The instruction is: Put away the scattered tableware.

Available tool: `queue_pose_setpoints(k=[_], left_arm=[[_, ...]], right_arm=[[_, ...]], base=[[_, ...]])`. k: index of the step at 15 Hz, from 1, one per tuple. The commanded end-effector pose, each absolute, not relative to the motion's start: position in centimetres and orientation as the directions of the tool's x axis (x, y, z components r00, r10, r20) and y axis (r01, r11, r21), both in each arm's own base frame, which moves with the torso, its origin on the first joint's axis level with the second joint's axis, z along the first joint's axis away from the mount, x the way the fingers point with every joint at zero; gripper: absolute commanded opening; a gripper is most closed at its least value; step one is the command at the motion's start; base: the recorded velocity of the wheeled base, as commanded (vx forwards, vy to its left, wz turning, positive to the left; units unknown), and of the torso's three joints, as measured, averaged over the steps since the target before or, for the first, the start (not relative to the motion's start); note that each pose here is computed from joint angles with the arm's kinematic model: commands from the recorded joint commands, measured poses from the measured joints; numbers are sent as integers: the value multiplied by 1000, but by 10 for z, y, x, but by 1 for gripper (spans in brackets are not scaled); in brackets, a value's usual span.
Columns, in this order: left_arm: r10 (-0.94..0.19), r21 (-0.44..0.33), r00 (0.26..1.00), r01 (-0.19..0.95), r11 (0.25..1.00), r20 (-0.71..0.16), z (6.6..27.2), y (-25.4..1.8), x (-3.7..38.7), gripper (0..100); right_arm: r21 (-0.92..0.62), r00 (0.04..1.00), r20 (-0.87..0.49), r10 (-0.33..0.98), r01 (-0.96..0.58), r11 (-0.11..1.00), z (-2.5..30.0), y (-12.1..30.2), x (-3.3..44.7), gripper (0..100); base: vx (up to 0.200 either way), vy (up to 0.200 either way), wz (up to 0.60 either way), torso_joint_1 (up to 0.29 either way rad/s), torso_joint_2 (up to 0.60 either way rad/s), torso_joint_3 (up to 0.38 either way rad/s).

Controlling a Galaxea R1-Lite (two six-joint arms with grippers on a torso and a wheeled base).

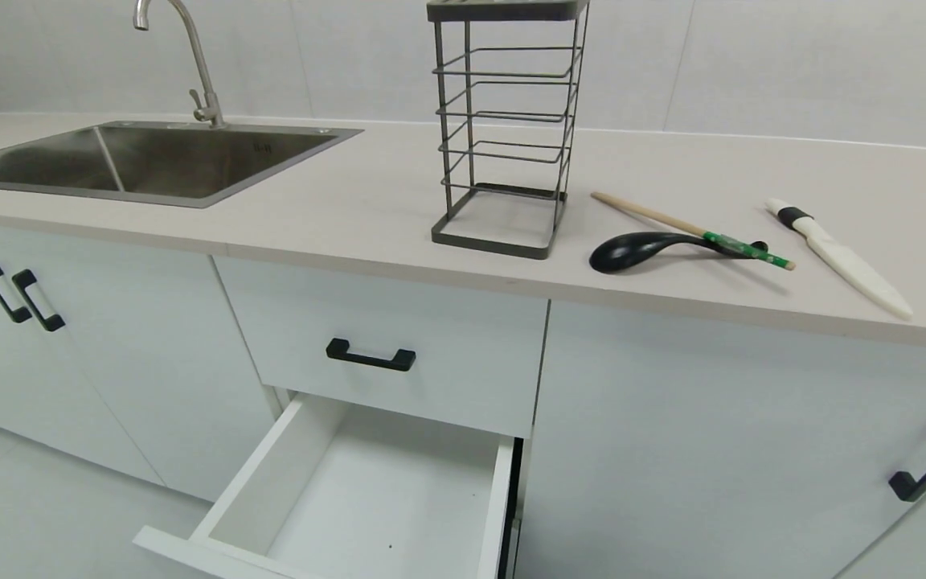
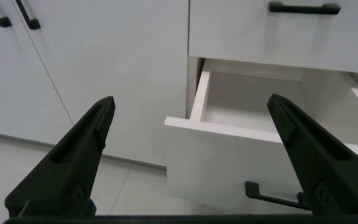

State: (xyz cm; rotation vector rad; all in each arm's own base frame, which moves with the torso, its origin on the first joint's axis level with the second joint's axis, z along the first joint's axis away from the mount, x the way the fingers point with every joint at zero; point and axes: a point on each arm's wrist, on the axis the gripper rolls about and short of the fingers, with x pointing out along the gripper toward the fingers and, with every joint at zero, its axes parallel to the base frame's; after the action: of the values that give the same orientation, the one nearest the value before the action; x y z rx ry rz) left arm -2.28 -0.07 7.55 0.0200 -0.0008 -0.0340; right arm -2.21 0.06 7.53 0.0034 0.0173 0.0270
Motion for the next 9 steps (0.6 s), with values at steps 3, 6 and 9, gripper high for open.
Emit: queue_pose_setpoints(k=[3, 6, 9], left_arm=[[-34, 20, 999, 34, 999, 2, 76, -1, -23, 100], [-34, 20, 999, 34, 999, 2, 76, -1, -23, 100], [-34, 20, 999, 34, 999, 2, 76, -1, -23, 100]], right_arm=[[4, 999, -17, 28, -28, 1000, 76, 1, -22, 0], [4, 999, -17, 28, -28, 1000, 76, 1, -22, 0], [4, 999, -17, 28, -28, 1000, 76, 1, -22, 0]], base=[[0, 0, 0, 126, -411, -276], [0, 0, 0, 121, -492, -246], [0, 0, 0, 147, -168, -115]])
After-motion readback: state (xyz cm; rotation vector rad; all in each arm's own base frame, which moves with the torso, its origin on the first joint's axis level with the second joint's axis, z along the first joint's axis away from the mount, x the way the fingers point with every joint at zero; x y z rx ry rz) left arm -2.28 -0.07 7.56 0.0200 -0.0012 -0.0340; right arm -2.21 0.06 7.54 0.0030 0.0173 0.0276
